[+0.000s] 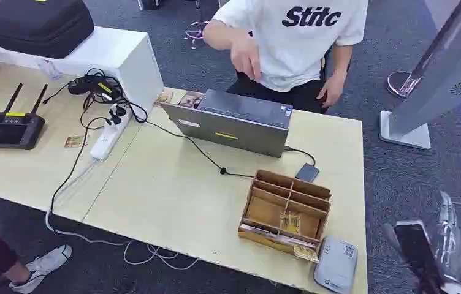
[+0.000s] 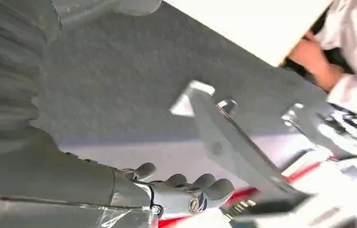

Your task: Pass the card to the sensor for recognition and then transmit it.

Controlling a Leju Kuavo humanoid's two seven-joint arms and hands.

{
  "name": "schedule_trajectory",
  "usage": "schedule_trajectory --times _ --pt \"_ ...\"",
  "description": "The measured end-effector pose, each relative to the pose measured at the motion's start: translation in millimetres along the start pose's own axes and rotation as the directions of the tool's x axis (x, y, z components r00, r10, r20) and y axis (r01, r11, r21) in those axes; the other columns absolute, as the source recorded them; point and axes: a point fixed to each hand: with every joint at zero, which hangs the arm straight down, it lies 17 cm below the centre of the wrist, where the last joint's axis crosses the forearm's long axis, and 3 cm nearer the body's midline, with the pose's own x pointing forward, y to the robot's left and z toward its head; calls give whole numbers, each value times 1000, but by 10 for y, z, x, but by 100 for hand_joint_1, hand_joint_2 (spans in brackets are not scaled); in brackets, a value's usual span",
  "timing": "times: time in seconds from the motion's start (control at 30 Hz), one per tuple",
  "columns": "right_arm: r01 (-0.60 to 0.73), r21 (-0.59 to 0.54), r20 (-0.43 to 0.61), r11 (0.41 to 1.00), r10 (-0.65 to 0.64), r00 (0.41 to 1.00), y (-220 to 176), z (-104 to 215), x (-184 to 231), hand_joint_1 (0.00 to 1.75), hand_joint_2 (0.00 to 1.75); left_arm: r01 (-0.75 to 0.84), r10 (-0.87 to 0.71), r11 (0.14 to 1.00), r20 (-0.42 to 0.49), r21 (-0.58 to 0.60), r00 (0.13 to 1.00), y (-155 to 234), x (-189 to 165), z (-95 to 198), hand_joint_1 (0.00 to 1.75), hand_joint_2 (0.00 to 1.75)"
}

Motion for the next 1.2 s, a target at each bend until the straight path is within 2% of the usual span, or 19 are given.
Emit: schedule_trajectory --times 0.2,0.37,0.53,0.8,0.93,1.13,1.17,1.2 --pt "-144 -39 163 989 149 975 3 -209 635 0 175 24 -24 1000 6 12 1000 21 13 -4 0 175" --pt "-241 -114 287 964 264 921 -20 -339 1214 0 175 45 -45 999 15 19 999 28 50 -8 0 175" --pt "-312 -217 405 925 376 833 -30 -372 1854 0 175 67 -68 997 25 28 997 44 87 -12 0 175" --pt "-361 -396 522 844 530 668 -46 -248 2712 0 175 105 -106 994 32 44 994 79 113 -18 0 175" --pt "-370 -451 529 812 577 622 -44 -205 2906 0 175 129 -131 990 37 49 991 89 132 -20 0 175" --pt "-367 -450 532 814 574 622 -24 -197 2930 2 175 146 -148 988 39 49 988 76 146 -20 0 175" --pt "-369 -446 532 815 573 623 -15 -200 2923 51 175 147 -149 988 39 49 988 75 145 -20 0 175" --pt "-372 -441 532 817 572 625 0 -206 2910 136 175 149 -151 988 39 49 988 74 144 -20 0 175"
